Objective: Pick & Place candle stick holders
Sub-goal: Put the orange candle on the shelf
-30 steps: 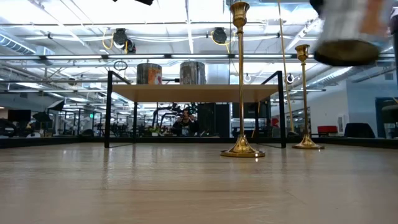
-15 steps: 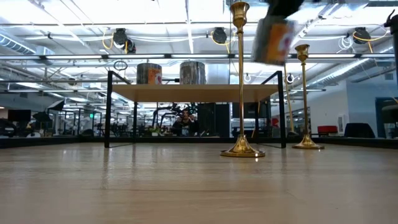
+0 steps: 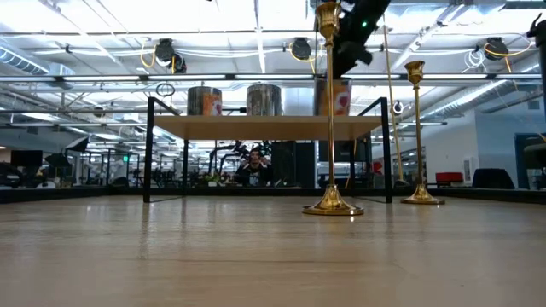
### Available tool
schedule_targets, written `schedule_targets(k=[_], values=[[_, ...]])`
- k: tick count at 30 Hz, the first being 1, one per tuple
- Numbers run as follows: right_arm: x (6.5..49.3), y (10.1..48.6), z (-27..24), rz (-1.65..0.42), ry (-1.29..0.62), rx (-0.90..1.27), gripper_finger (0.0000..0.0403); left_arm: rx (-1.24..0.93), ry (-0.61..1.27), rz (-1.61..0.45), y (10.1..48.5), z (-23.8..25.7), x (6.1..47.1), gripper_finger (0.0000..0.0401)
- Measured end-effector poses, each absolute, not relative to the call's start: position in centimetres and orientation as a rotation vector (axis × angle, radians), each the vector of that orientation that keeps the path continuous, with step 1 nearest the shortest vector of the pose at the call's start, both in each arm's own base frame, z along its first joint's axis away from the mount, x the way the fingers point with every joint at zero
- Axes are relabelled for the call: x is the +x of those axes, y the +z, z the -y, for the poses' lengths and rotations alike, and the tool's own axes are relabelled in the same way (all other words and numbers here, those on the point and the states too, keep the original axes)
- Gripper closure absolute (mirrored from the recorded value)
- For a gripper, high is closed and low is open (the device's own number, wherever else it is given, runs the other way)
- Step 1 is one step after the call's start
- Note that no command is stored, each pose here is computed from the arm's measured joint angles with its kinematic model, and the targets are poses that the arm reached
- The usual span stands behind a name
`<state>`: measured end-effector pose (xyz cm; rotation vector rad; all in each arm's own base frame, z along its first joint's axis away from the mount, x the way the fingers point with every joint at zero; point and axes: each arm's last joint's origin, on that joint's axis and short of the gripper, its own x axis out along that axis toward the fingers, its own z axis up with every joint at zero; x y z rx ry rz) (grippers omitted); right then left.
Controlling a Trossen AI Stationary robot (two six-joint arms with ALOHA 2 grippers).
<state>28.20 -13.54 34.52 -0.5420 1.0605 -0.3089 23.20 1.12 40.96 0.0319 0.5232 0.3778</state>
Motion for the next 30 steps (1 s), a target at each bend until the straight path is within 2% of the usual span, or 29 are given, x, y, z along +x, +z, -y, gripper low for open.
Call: schedule_targets(k=[3,8,22,30], values=[[28.0,34.4,14.9,-1.049,-0.336,-0.531,0.0403,0.039,0.375,-0.526,41.0,-1.1,23.2,0.0308],[27.4,34.5,16.2,-0.970,-0.276,-0.410,0.0403,0.040,0.375,-0.527,40.9,-1.1,23.2,0.0308],[25.4,34.5,19.3,-0.900,-0.571,-0.050,0.0397,0.052,0.372,-0.530,40.9,-1.1,23.2,0.0308],[25.5,34.0,19.4,-0.871,-0.625,0.065,0.0395,0.038,0.375,-0.527,40.9,-1.1,23.2,0.0308]])
